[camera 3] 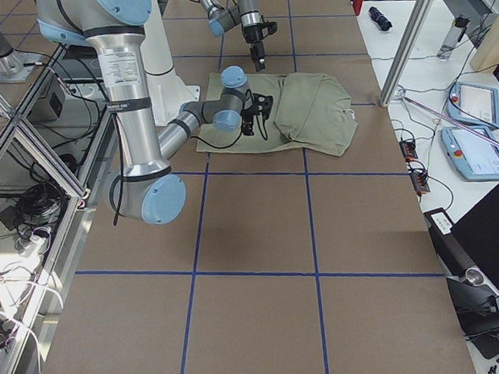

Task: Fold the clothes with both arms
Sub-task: 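Fold the other sleeve across the shirt with the left gripper, then release the sleeve and move both grippers to the hem corners nearest the robot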

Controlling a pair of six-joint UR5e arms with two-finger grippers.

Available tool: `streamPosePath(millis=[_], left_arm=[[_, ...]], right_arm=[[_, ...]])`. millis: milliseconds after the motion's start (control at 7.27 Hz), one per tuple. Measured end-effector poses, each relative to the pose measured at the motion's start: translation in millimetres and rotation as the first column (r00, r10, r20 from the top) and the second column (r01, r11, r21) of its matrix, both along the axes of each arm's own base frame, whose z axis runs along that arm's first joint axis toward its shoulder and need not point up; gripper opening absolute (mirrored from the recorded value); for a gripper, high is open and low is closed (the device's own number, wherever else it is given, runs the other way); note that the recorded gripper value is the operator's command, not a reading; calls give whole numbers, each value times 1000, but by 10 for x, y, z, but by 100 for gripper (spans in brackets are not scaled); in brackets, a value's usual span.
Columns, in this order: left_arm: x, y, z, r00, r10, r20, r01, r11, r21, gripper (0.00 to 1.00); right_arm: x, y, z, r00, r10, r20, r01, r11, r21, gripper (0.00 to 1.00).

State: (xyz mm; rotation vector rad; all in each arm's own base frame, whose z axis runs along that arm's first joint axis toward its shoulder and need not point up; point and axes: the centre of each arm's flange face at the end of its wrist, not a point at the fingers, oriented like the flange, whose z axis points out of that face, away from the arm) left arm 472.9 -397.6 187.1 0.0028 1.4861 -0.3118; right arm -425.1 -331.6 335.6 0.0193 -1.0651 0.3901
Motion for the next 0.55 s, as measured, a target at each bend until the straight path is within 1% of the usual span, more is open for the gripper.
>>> streamPosePath(millis=[138,275,550], left_arm=[[-122,-19,79,999,25,23,-25,1000,-13,84],[-195,-44,136,999,35,35,-34,999,-24,84],[-226,-55,175,998,39,43,-38,999,-32,84]], right_arm=[[-125,400,4,1000,13,-6,-13,998,-62,98],[-194,721,18,999,30,-36,-34,993,-117,95],[-282,1186,17,992,56,-110,-78,975,-209,88]])
